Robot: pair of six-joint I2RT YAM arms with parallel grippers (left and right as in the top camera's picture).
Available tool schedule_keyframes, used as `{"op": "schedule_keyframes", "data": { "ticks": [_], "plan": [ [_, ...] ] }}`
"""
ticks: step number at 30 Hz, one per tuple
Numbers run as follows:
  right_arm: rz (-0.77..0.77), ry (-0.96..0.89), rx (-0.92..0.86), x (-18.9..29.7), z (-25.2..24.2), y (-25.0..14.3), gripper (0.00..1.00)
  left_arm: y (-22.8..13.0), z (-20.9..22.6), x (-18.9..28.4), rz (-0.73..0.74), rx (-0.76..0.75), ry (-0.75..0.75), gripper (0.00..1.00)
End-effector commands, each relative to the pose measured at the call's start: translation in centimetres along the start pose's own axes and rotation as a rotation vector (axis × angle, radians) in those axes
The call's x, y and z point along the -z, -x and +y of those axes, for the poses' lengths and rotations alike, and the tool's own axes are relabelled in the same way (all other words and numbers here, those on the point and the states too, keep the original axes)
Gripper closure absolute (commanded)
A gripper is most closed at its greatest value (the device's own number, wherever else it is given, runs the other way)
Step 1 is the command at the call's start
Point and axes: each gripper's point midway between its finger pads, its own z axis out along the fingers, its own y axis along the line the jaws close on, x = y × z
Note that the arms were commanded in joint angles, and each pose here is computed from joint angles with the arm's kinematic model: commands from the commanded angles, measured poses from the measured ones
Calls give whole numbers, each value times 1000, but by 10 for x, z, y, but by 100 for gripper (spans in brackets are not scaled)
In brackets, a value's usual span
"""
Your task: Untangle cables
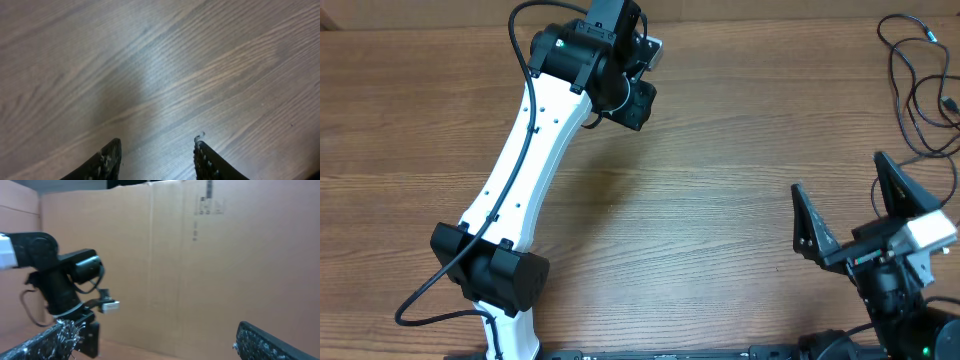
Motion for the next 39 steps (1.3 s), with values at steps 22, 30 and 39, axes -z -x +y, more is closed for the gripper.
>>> {"op": "schedule_keyframes", "data": {
  "ticks": [22,30,39],
  "plan": [
    [282,-603,-140,33,-94,-198,0,-17,-17,0,66,13,-30,62],
    [378,-660,-143,49,-99,-229,0,-18,-27,-2,70,-16,-37,61],
    [660,-679,-123,85,-93,-284,0,-15,-27,-2,58,-61,-35,59]
  ]
}}
